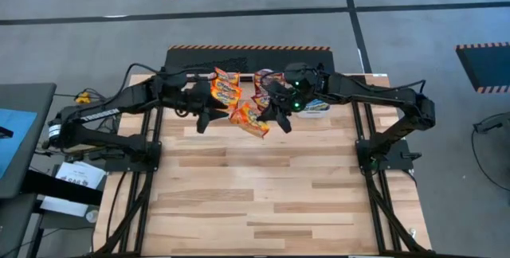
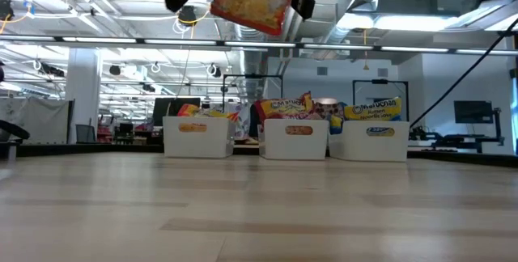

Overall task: Sort Maruchan noodles
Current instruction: Put the orange noodle pack into the left white bin

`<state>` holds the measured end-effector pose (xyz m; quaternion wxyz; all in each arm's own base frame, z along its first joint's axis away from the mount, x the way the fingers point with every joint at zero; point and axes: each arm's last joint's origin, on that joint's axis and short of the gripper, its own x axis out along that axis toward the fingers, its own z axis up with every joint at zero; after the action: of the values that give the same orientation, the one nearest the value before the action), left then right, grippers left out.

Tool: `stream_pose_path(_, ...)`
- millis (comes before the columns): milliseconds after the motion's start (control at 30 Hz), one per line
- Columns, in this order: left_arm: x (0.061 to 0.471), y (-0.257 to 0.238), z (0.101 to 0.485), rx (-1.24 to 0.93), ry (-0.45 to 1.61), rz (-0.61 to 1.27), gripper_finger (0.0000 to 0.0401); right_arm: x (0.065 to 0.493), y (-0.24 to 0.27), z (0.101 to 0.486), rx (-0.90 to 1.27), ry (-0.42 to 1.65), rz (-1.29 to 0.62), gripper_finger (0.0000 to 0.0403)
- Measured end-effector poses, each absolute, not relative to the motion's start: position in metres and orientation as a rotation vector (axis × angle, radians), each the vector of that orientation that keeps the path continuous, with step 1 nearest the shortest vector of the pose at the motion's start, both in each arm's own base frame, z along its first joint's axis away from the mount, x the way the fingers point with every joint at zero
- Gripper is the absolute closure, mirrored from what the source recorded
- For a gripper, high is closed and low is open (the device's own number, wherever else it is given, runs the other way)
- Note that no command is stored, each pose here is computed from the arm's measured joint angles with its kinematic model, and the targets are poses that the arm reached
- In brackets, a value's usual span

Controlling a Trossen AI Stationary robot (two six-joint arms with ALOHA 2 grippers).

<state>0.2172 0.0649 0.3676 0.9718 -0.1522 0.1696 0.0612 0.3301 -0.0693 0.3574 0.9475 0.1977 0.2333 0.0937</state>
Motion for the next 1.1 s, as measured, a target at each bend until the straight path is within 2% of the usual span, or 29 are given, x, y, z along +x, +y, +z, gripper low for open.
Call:
stream_pose_path(267, 0.239, 0.071, 0.352, -0.378, 0.390, 0.112, 0.0264, 0.332, -0.054, 0.355, 0.399, 0.513, 0.236, 0.0396)
stream_pose_path(367, 0.245, 0.071, 0.350, -0.362, 0.390, 0.043, 0.0264, 0.332, -0.049, 0.353, 0.380, 0.531, 0.237, 0.0396)
stream_pose_path(467, 0.248, 0.070, 0.348, -0.362, 0.395, -0.024, 0.0264, 0.331, -0.045, 0.351, 0.381, 0.555, 0.235, 0.0396)
stream_pose_path(667, 0.249, 0.070, 0.347, -0.336, 0.398, -0.034, 0.0264, 0.330, -0.040, 0.349, 0.385, 0.588, 0.242, 0.0396)
stream_pose_path(867, 0.250, 0.067, 0.347, -0.344, 0.403, -0.157, 0.0264, 0.331, -0.037, 0.349, 0.376, 0.589, 0.231, 0.0395)
stream_pose_path(1100, 0.255, 0.068, 0.342, -0.362, 0.426, -0.143, 0.0264, 0.333, -0.038, 0.352, 0.372, 0.552, 0.225, 0.0395)
